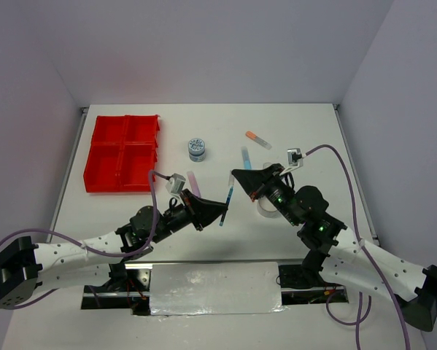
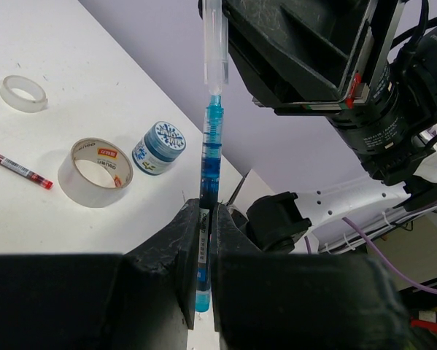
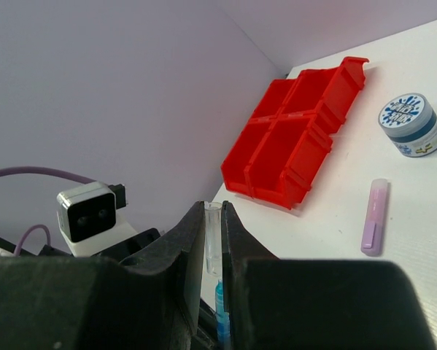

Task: Sort the stationery into containers
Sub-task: Close the pen cap on the pen.

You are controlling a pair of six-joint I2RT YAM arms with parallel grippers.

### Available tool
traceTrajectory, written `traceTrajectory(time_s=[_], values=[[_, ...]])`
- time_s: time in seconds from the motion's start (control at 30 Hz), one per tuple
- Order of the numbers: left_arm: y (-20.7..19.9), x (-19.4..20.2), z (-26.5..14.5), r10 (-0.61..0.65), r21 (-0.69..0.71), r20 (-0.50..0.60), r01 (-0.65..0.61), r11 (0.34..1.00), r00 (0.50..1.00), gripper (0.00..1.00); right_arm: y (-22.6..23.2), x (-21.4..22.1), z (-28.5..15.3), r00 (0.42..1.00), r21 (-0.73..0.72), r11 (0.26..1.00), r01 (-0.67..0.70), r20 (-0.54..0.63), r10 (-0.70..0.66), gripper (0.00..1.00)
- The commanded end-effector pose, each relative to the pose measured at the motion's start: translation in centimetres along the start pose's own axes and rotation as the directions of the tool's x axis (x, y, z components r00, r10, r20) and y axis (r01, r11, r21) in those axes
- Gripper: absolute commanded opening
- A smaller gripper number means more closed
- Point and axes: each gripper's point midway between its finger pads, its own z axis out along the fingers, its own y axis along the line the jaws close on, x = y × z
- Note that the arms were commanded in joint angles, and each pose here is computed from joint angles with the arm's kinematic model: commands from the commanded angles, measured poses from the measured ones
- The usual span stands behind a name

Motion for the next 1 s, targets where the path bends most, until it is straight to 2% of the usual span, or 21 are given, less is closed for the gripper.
traceTrajectory(time_s=[0.0,0.37,0.97], values=[[-2.2,-2.4,0.8,-0.006,0.061,0.067,0.002,0.998,0.998,0.00,2.2,-2.6,0.2,0.998,-0.036,0.999,-0.012,0.065,0.014,0.00],[-2.5,-3.5,0.3,-0.024,0.072,0.116,0.015,0.997,0.993,0.00,1.6,-2.2,0.2,0.997,-0.030,0.999,-0.029,0.070,0.031,0.00],[-2.3,-3.6,-0.1,-0.030,0.066,0.128,0.021,0.998,0.991,0.00,1.2,-1.9,0.1,0.996,-0.023,0.999,-0.042,0.072,0.043,0.00]])
